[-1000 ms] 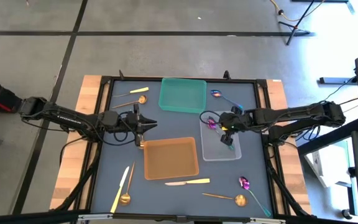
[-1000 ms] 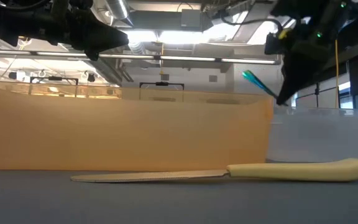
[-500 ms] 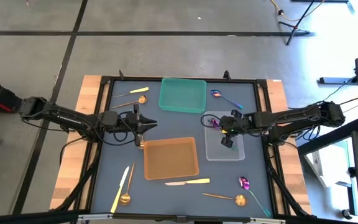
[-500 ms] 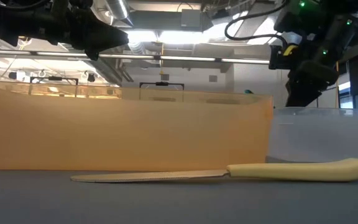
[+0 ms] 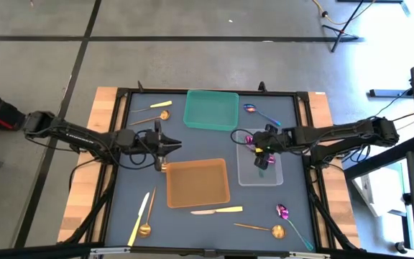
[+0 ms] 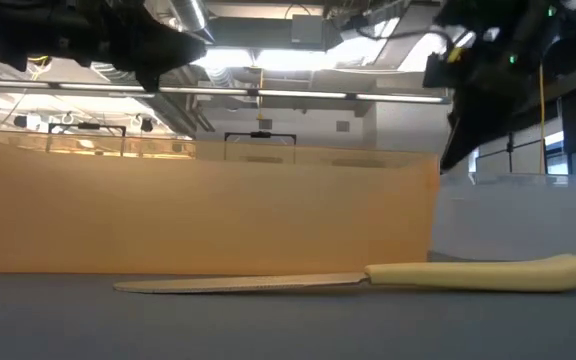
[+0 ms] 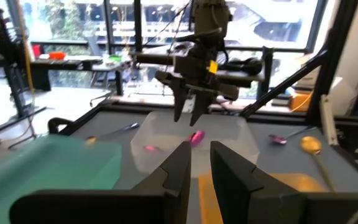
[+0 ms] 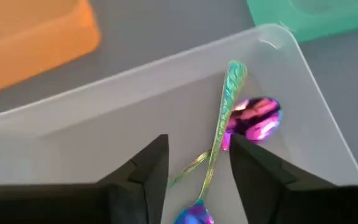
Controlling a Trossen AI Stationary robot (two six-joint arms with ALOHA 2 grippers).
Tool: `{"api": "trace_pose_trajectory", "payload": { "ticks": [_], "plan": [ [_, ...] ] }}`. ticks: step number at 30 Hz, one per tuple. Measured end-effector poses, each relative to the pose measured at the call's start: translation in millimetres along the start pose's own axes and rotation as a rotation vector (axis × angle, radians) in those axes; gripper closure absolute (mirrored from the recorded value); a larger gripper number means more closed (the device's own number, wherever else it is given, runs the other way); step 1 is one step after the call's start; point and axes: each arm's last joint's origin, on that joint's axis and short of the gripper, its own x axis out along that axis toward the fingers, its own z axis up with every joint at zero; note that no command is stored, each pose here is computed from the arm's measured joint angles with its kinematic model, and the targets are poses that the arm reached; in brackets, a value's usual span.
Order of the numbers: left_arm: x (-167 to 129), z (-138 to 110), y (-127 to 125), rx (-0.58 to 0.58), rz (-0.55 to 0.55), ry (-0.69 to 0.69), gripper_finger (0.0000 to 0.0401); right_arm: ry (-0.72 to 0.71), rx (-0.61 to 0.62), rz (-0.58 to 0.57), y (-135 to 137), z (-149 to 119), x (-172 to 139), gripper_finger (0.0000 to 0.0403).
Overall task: Sort silverware by color (type)
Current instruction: Put the blue spoon into the transparent bin
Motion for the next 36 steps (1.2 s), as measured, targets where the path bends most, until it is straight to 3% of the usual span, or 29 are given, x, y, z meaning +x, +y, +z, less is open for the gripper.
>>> {"api": "trace_pose_trajectory", "payload": {
  "ticks": [8,13,21,28,36],
  "plan": [
    [-3,3,-13,0.027,-0.073,-0.031,0.0346,-0.049,-0.091,0.151,48,10,-46,0.0233],
    [-4,3,-16,0.047,-0.086,-0.037,0.0346,-0.035,-0.119,0.263,81,-9,-62,0.0233],
    [-4,3,-15,0.092,-0.074,-0.038,0.0346,0.029,-0.042,0.342,119,-39,-73,0.0233],
    [-4,3,-15,0.092,-0.073,-0.037,0.0346,0.285,0.113,0.395,152,-76,-72,0.0233],
    [-4,3,-15,0.073,-0.074,-0.036,0.0346,0.613,0.324,0.278,184,-121,-59,0.0233]
  ]
}}
